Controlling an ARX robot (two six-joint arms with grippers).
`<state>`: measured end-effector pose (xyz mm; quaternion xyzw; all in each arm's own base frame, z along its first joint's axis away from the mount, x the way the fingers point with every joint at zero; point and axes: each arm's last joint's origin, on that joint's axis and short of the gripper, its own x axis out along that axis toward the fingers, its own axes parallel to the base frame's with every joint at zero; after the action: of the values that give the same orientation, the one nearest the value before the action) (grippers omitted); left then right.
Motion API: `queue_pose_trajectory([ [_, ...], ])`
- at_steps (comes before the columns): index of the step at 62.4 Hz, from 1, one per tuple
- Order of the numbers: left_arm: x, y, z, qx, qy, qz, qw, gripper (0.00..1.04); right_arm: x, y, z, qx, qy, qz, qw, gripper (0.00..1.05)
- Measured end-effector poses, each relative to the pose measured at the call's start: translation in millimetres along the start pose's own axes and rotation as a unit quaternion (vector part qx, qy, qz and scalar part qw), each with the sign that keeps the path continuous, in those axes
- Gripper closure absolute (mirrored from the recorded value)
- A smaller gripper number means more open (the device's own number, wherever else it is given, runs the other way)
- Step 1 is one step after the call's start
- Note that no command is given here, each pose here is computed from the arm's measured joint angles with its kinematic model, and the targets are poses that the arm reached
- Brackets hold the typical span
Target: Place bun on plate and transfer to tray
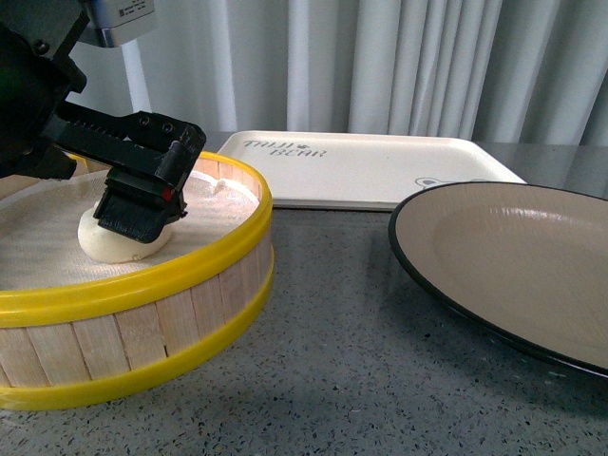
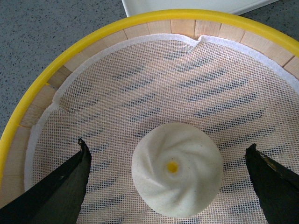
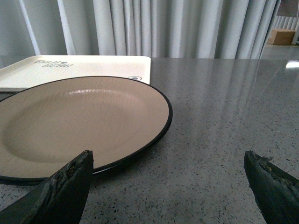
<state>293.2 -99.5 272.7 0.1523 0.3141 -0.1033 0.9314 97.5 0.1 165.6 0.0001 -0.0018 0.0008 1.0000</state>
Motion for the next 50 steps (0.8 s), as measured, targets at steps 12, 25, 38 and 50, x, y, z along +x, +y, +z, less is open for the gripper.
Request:
queue_pose_trajectory([
  [12,1.3,-2.9,-1.0,0.005,0.002,-0.008,1.0,0.28,0.0,0.0,0.0,0.0,0.0,0.0,1.0,0.09],
  [25,2.7,-3.4,-1.4,0.005,0.003,-0.013,1.0,0.66,0.0,0.0,0.0,0.0,0.0,0.0,1.0,0.09],
  [38,2.9,-3.7,-1.2,0.004,0.001,-0.016,1.0,0.97,0.0,0.0,0.0,0.0,0.0,0.0,1.0,0.09],
  [50,3.1,-3.5,-1.3,-0.001,0.0,-0.021,1.0,1.01,0.0,0.0,0.0,0.0,0.0,0.0,1.0,0.09],
])
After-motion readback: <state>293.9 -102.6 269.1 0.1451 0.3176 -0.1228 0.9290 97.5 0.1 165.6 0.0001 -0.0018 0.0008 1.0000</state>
